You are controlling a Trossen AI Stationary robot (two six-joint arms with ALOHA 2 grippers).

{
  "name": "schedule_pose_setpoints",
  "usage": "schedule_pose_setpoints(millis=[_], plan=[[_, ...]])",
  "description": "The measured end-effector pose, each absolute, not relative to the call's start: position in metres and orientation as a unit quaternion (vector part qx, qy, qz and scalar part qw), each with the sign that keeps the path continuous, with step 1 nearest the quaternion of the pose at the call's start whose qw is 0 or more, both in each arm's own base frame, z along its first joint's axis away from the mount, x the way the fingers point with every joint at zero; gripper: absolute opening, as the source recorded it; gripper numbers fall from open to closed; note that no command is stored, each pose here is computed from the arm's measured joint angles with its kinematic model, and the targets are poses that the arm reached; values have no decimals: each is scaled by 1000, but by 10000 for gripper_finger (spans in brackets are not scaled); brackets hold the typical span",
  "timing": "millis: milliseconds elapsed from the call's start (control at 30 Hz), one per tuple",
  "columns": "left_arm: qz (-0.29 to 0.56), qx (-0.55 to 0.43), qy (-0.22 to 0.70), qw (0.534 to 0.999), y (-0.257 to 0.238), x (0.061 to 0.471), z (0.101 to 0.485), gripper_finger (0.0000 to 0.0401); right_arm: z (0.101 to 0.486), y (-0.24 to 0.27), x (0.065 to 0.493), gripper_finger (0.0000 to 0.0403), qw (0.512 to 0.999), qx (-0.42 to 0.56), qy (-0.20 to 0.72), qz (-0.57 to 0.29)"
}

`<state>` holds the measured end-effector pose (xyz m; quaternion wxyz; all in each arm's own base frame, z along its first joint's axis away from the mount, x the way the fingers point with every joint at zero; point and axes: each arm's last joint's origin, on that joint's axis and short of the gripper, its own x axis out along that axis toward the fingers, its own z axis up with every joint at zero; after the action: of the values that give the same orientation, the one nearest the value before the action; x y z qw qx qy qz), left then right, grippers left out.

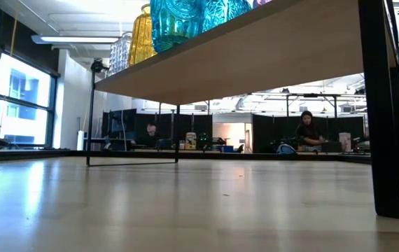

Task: Sort vases onto shelf
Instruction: Put the blue flower vase on the shelf aligned with the other blue flower vases

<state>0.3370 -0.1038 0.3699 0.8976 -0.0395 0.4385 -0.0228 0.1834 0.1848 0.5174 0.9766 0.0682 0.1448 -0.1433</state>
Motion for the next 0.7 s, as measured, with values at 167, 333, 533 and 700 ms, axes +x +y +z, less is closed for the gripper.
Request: schedule_pose_setpoints(millis=[167, 333, 533, 700], plan=[[-23, -32, 459, 887, -105, 326, 383, 121, 517, 185, 183, 0, 977, 68, 145, -143], [-18, -27, 531, 847, -109, 309, 378, 91, 517, 186, 182, 0, 977, 68, 145, -140], [-23, -17, 553, 833, -117, 307, 370, 17, 518, 186, 182, 0, 977, 63, 143, -143], [-5, -35, 554, 832, -116, 310, 363, 7, 518, 186, 182, 0, 977, 63, 143, -143]])
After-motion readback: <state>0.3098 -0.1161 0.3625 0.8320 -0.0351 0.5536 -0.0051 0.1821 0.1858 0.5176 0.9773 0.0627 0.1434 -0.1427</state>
